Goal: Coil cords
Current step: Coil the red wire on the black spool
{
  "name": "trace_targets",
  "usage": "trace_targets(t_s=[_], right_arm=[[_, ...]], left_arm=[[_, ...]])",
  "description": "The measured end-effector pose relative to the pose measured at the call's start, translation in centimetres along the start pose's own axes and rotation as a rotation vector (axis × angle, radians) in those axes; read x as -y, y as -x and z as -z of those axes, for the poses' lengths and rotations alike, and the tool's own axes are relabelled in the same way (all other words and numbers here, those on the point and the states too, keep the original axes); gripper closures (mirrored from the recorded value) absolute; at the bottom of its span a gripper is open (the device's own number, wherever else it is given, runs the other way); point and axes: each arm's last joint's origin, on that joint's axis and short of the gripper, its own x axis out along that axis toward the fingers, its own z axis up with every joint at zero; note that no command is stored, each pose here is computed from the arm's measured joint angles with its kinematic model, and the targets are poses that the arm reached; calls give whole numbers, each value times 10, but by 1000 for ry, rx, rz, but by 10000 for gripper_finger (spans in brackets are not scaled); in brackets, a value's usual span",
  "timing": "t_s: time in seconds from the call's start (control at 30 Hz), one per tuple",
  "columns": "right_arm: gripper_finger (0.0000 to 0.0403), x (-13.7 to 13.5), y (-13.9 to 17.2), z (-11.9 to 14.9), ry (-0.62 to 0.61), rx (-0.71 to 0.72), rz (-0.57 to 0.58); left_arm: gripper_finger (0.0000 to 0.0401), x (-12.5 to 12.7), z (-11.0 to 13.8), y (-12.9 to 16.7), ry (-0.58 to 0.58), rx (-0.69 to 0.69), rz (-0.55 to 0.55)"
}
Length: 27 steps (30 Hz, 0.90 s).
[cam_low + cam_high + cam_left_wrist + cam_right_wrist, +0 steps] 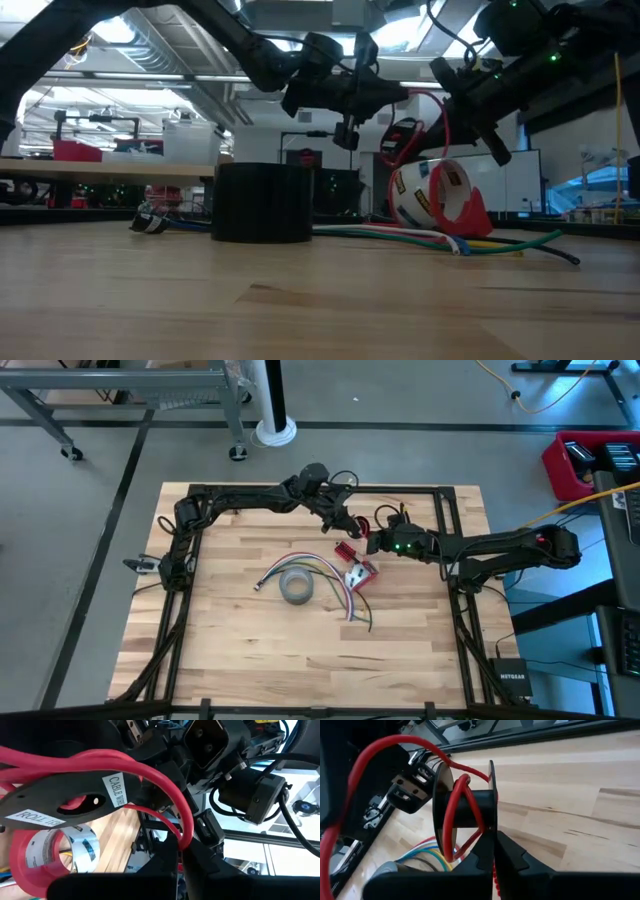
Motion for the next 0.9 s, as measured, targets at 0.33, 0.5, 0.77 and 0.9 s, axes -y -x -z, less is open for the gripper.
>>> trace_targets(t_s=[0.33, 0.5, 0.77, 0.9], right_arm=[[400, -4, 0, -2, -43, 3, -50], [400, -3, -3, 0, -69, -8, -37], [400, -2, -4, 1, -81, -10, -31], [400, -2, -4, 1, -80, -11, -29]], left_arm=[[401, -5, 7, -7, 51, -30, -40], [401, -5, 8, -8, 47, -22, -41], [401, 17, 1, -9, -179, 29, -33], [401, 23, 0, -8, -295, 49, -109]])
